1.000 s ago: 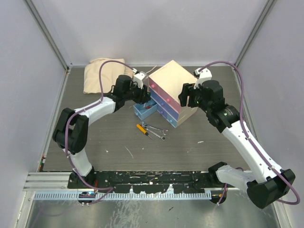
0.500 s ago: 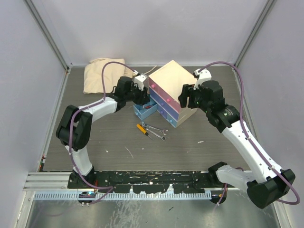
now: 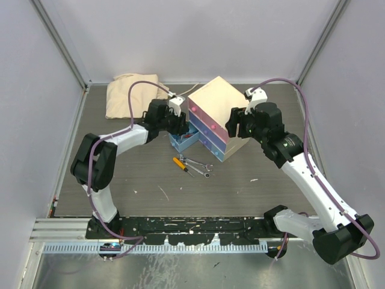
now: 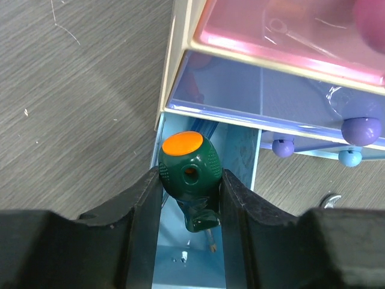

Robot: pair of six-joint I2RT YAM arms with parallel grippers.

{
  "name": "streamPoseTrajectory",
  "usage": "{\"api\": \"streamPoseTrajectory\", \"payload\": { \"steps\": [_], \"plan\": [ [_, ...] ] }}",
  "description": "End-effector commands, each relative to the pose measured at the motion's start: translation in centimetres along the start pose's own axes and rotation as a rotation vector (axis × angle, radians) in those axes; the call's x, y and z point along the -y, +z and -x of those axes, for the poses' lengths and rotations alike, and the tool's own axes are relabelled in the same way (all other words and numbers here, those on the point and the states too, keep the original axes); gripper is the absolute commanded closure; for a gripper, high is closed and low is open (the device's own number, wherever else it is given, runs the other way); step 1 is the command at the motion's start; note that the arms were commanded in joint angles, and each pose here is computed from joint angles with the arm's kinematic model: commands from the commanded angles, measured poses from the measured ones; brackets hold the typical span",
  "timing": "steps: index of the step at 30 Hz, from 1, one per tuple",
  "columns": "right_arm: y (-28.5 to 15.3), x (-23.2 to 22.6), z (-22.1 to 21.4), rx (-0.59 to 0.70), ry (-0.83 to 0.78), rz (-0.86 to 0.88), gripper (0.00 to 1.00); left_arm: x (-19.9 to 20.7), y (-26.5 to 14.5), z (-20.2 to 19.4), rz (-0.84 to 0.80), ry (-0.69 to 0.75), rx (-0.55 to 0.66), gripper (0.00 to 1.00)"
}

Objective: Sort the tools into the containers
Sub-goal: Place the screwdriver in the drawer.

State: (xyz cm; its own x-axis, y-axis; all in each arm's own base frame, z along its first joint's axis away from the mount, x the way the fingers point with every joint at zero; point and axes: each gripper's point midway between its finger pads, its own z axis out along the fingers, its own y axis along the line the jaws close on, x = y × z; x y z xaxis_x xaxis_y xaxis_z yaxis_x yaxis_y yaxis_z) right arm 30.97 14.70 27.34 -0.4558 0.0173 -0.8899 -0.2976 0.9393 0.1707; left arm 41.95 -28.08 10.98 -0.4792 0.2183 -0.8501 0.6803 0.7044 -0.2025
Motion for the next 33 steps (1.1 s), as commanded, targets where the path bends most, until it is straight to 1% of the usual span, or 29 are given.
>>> {"api": "streamPoseTrajectory", "payload": {
  "steps": [1,5,13,15,19,24,26,28,29,33],
  "plan": [
    [-1.4,-0.7,2.9,0.088,-0.001,0.023,0.31,0.8,-2.4,4.6,0.001,0.013,0.131,0.58],
    [-1.5,-0.5,3.1,0.094,-0.006,0.014,0.31,1.1,-3.5,5.4,0.008,0.01,0.155,0.51],
    [-2.2,0.2,3.4,0.113,-0.018,-0.02,0.31,1.6,-5.6,7.3,0.034,-0.01,0.201,0.49],
    [-2.5,0.4,3.6,0.124,-0.027,-0.027,0.31,1.5,-6.4,7.6,0.058,-0.038,0.198,0.49],
    [-3.2,0.5,4.1,0.148,-0.058,-0.028,0.3,0.7,-8.8,8.0,0.167,-0.136,0.223,0.49],
    [-4.4,-0.5,5.4,0.184,-0.122,0.027,0.3,-0.3,-12.4,6.3,0.299,-0.252,0.171,0.48],
    [-4.6,-1.1,5.6,0.173,-0.164,0.058,0.31,-0.6,-14.0,5.2,0.327,-0.286,0.149,0.47],
    [-4.2,-2.0,5.2,0.128,-0.211,0.063,0.31,-0.9,-15.5,4.1,0.357,-0.318,0.12,0.46],
    [-4.1,-2.9,5.1,0.115,-0.237,0.07,0.31,-1.2,-16.1,3.4,0.37,-0.339,0.103,0.46],
    [-3.8,-7.9,4.5,0.105,-0.322,0.104,0.31,-1.8,-19.6,2.0,0.4,-0.437,0.112,0.46]
  ]
}}
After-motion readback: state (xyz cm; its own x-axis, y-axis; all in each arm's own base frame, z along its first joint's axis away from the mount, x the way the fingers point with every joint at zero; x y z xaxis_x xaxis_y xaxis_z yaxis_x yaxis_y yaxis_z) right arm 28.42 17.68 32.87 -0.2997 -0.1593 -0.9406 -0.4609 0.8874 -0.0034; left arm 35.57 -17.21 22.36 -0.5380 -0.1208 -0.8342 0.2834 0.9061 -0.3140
